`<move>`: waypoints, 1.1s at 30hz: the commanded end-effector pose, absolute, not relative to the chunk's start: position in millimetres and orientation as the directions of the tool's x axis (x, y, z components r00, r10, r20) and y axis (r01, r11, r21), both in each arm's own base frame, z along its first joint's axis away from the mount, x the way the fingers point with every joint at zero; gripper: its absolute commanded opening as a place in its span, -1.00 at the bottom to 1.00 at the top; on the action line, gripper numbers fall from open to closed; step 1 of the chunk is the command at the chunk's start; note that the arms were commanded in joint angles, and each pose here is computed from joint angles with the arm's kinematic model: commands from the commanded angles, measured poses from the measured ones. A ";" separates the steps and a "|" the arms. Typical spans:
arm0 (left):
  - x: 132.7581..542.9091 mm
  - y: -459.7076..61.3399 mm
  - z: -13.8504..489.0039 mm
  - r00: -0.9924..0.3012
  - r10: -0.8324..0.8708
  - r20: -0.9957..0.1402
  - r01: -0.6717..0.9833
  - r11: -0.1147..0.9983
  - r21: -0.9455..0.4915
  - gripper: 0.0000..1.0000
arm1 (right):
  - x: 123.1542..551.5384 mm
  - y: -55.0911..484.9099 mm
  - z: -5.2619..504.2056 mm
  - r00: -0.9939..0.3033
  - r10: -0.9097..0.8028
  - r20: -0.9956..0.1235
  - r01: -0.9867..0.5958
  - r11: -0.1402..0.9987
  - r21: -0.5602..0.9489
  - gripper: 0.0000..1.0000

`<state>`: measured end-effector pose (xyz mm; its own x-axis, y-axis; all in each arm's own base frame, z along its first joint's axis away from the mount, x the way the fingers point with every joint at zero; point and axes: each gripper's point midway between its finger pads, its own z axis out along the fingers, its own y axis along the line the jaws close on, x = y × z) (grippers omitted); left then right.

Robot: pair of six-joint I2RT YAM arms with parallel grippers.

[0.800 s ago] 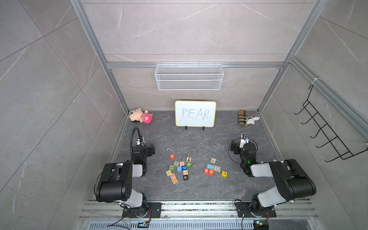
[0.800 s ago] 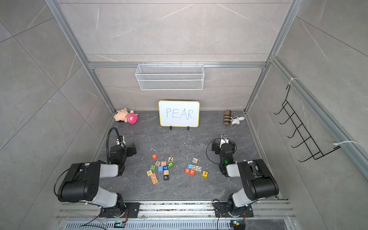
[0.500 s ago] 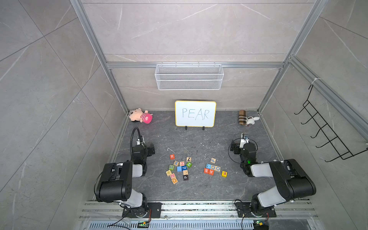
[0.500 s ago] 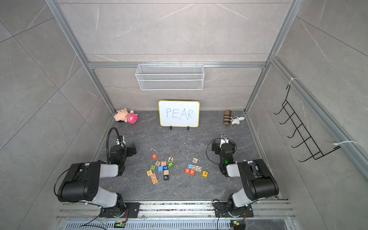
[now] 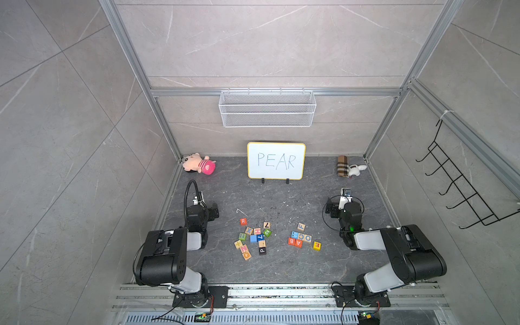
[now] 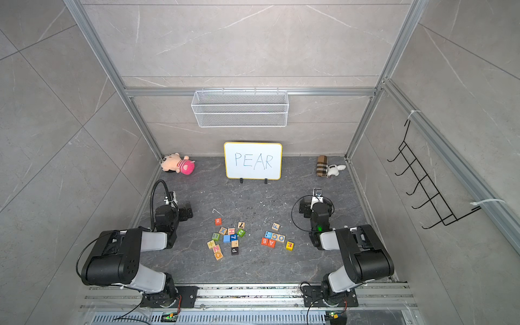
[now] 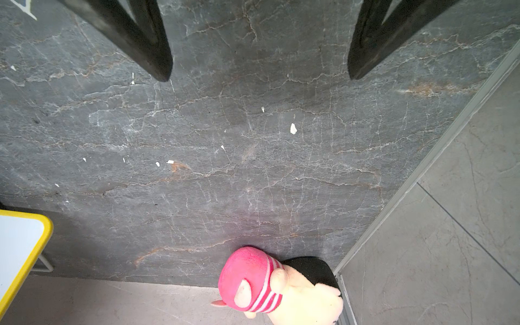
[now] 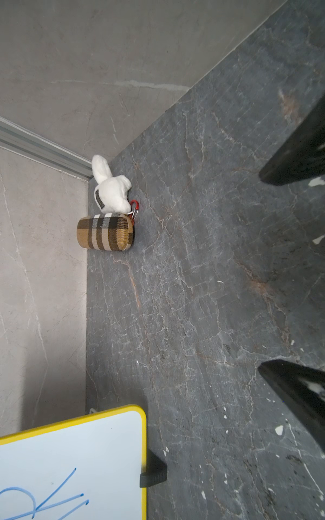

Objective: Spell the uppercase word “pear” with letter blocks
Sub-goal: Pick up the letter block from the center of the board.

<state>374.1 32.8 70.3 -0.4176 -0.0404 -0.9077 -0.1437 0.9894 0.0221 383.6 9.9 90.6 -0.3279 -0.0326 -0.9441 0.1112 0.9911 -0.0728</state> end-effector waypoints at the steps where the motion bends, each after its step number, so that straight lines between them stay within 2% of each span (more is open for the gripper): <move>1: 383.7 35.0 87.0 -0.365 -0.047 -0.930 -0.151 0.989 0.009 0.99 | 386.7 10.0 96.0 -0.315 -0.018 -0.949 0.114 0.992 -0.057 0.98; 4: 384.3 29.6 103.6 -0.350 -0.010 -0.937 -0.139 0.989 0.041 0.99 | 380.9 7.3 104.3 -0.303 -0.019 -0.953 0.130 0.990 -0.061 0.98; 7: 369.4 17.4 160.4 -0.321 0.021 -0.947 -0.216 0.972 0.095 0.96 | 366.3 0.4 144.1 -0.273 -0.033 -0.961 0.213 0.972 -0.094 0.98; 10: 343.8 -8.0 220.3 -0.199 -0.131 -0.971 -0.213 0.973 -0.088 0.90 | 350.4 -2.6 197.6 -0.226 0.256 -0.940 0.290 0.939 0.186 0.98; 11: 337.3 -18.4 235.3 -0.180 -0.174 -0.968 -0.192 0.972 -0.139 0.91 | 350.7 9.2 210.6 -0.236 0.301 -0.924 0.234 0.940 0.246 0.98; 13: 321.1 -37.5 257.0 -0.190 -0.224 -0.956 -0.180 0.965 -0.190 0.97 | 352.0 51.5 236.1 -0.327 0.275 -0.904 0.014 0.958 0.286 0.98; 14: 314.7 -47.5 262.2 -0.208 -0.238 -0.949 -0.171 0.964 -0.204 0.94 | 351.0 64.1 242.1 -0.367 0.253 -0.895 -0.038 0.957 0.286 0.97; 18: 288.3 -88.6 261.8 -0.341 -0.183 -0.922 -0.156 0.978 -0.136 0.93 | 339.7 92.9 236.9 -0.490 0.111 -0.865 -0.068 0.984 0.165 0.87; 22: 262.4 -143.3 246.6 -0.455 -0.069 -0.888 -0.075 0.996 -0.039 0.92 | 314.8 127.1 210.7 -0.489 -0.108 -0.865 -0.165 0.986 -0.030 0.84; 26: 246.8 -186.1 218.7 -0.571 0.000 -0.821 -0.017 1.000 0.012 0.92 | 296.6 129.6 198.6 -0.470 -0.147 -0.870 -0.186 0.980 -0.065 0.83; 28: 242.0 -196.0 203.9 -0.619 -0.021 -0.785 -0.026 1.000 -0.005 0.92 | 288.3 129.3 197.5 -0.452 -0.148 -0.880 -0.198 0.978 -0.063 0.82; 33: 231.8 -222.7 170.2 -0.686 -0.081 -0.723 0.046 0.987 -0.153 0.90 | 275.3 118.9 179.6 -0.455 -0.163 -0.875 -0.193 0.978 -0.081 0.81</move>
